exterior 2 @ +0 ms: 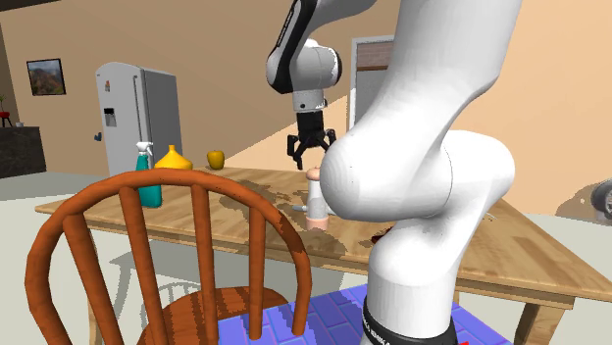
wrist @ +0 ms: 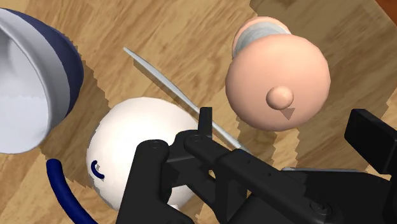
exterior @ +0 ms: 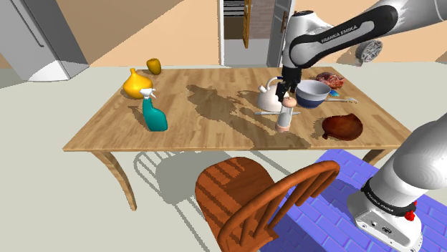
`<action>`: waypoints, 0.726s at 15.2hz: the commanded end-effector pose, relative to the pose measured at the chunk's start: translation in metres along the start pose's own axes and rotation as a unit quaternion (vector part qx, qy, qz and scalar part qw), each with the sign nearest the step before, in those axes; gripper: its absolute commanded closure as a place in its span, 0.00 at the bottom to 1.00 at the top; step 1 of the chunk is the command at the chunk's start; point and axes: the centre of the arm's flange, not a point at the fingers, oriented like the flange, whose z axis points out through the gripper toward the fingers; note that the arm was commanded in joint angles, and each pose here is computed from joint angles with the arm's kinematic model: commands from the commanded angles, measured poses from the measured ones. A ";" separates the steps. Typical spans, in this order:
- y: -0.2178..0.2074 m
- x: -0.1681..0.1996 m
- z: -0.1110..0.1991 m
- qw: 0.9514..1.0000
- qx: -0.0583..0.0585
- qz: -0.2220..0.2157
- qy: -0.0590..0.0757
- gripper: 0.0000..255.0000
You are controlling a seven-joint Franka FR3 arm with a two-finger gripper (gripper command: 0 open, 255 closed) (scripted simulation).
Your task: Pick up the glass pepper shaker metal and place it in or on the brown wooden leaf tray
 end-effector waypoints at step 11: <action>-0.001 0.000 0.024 1.000 0.000 0.000 0.000 0.00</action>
